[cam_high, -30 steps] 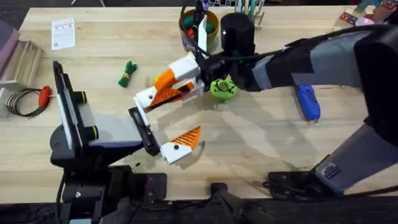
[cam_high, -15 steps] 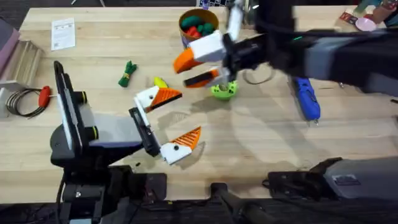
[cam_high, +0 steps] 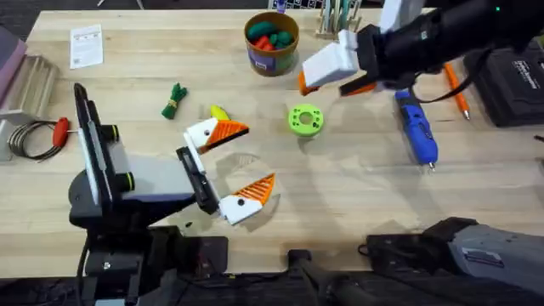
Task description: Pick up the gripper from the table and insert it into the empty holder that is missing its gripper. Then pick up a screw, insert it into the mounting hole, and use the screwdriver to tighten it. Finally, clean up the table by picking up the vegetable and placing it into the bucket.
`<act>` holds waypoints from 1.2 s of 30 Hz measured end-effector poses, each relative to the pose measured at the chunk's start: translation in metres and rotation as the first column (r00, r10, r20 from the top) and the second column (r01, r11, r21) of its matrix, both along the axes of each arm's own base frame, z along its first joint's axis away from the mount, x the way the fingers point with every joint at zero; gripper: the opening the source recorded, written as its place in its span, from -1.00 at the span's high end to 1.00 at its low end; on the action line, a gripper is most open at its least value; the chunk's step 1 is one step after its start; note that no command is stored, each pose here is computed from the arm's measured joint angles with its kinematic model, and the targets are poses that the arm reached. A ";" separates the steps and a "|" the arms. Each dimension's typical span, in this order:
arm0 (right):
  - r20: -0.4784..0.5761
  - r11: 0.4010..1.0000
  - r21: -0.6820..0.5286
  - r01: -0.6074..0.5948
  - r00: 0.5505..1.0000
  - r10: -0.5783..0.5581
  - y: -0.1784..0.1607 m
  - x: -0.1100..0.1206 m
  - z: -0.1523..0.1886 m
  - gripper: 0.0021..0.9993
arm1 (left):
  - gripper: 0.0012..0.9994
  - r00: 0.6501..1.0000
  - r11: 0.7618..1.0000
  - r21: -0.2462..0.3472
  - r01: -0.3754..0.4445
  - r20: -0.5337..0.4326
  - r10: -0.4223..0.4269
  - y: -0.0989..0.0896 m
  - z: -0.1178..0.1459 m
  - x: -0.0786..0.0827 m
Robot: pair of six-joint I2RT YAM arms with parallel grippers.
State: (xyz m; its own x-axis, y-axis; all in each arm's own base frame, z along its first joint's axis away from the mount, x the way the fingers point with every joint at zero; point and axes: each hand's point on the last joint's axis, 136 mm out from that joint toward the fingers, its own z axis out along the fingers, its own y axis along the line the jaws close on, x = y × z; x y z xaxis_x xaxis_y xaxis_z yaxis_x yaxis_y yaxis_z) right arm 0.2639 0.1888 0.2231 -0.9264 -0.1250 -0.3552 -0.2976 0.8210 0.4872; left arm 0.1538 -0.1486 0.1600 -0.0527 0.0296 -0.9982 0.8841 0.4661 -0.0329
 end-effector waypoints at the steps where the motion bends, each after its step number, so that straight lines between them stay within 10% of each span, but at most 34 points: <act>1: 0.020 0.999 -0.043 0.002 1.000 -0.001 -0.004 0.001 0.001 -0.93 | -0.97 1.000 1.000 0.000 0.000 0.000 0.000 0.000 0.000 0.000; 12: 0.001 0.905 -0.422 -0.058 0.998 0.065 -0.018 -0.001 -0.048 -0.81 | -0.97 1.000 1.000 0.000 0.000 0.000 0.000 0.000 0.000 0.000; 36: -0.104 0.852 -0.514 -0.104 0.993 0.058 -0.004 0.034 -0.127 -0.36 | -0.97 1.000 1.000 0.000 0.000 0.000 0.000 0.000 0.000 0.000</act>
